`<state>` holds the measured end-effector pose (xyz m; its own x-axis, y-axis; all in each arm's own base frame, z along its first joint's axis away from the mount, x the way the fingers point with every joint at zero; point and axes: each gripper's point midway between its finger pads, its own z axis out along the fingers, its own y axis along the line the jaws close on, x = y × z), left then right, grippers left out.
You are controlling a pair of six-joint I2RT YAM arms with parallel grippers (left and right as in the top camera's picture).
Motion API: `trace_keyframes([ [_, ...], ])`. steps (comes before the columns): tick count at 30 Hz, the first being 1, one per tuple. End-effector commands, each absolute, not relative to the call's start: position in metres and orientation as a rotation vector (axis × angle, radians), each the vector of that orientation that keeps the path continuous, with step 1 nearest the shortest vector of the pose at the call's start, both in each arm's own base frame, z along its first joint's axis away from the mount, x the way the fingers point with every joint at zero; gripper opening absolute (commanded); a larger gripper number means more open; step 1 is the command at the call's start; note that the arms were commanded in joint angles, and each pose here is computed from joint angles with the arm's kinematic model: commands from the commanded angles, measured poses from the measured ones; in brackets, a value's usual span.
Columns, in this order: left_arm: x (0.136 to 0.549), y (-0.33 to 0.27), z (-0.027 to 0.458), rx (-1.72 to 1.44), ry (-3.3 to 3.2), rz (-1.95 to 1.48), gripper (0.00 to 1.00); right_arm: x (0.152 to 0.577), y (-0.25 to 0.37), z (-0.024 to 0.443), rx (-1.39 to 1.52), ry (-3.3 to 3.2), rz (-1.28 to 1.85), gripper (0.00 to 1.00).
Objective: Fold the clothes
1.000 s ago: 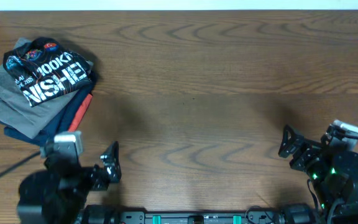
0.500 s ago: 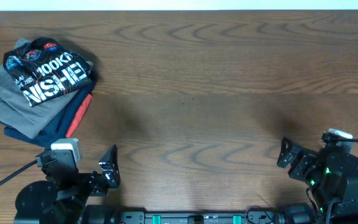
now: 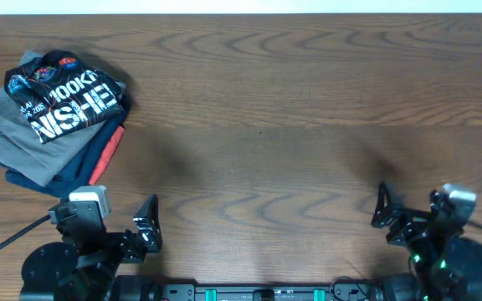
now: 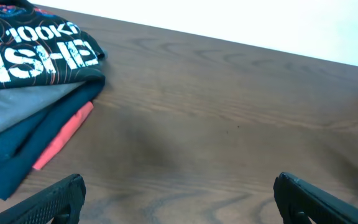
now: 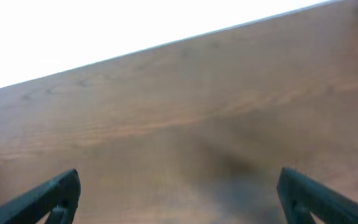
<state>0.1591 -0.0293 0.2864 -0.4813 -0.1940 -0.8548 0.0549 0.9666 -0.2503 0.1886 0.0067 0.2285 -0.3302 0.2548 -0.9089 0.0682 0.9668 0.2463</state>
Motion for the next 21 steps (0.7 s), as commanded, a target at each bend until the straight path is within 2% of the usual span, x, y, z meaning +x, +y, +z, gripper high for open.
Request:
trace_keyframes([
  [1, 0.159, -0.028, 0.284, -0.107, 2.057, -0.289, 0.98, 0.191, 0.015, 0.214, 0.102, 1.861, 0.179, 0.99],
  [12, 0.159, -0.028, 0.284, -0.107, 2.057, -0.289, 0.98, 0.23, 0.022, 0.209, -0.016, 1.615, 0.127, 0.99],
  [21, 0.159, -0.028, 0.284, -0.107, 2.057, -0.289, 0.98, 0.245, 0.028, 0.168, -0.102, 1.596, 0.082, 0.99],
])
